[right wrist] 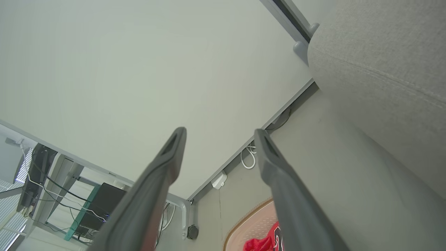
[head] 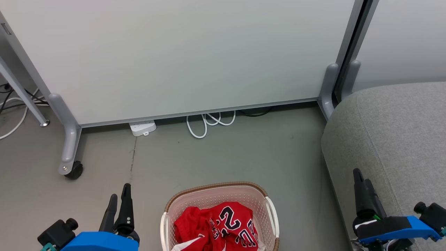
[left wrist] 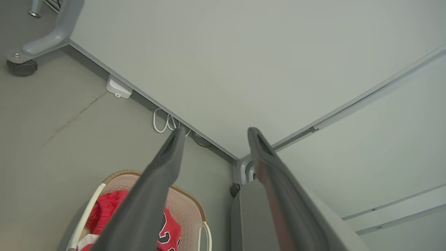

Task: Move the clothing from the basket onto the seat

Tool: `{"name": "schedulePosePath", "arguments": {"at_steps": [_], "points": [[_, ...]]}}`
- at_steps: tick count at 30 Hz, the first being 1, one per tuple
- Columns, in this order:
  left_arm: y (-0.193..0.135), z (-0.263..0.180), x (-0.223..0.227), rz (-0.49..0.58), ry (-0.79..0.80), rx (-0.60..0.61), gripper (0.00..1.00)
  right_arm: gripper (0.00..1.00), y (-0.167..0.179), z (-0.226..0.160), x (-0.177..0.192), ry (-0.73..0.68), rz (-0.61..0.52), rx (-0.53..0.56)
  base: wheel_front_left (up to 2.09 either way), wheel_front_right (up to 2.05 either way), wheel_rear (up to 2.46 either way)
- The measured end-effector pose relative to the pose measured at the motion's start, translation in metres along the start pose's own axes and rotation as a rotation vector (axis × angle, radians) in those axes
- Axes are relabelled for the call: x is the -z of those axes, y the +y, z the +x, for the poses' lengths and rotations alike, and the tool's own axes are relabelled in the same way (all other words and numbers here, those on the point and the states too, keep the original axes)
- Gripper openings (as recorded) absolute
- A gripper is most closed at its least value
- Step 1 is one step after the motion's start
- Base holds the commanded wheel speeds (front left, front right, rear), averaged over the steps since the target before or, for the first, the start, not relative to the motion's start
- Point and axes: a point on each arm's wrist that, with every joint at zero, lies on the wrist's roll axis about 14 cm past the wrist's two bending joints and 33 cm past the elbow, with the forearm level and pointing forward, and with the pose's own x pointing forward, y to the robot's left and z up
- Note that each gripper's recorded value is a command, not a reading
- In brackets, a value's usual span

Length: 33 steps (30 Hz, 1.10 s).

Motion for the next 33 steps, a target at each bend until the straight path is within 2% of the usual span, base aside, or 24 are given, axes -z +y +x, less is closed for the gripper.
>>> {"name": "schedulePosePath", "arguments": {"at_steps": [15,33], "points": [[-0.007,0.0,-0.002,0.216,-0.03,0.017,1.0,1.0,0.006,-0.001,0.0,0.001,-0.205,-0.025,0.0,0.0,0.0],[-0.013,0.0,-0.007,0.395,-0.075,0.037,1.0,1.0,0.01,-0.002,0.001,0.002,-0.415,-0.049,0.0,0.0,0.0]]}}
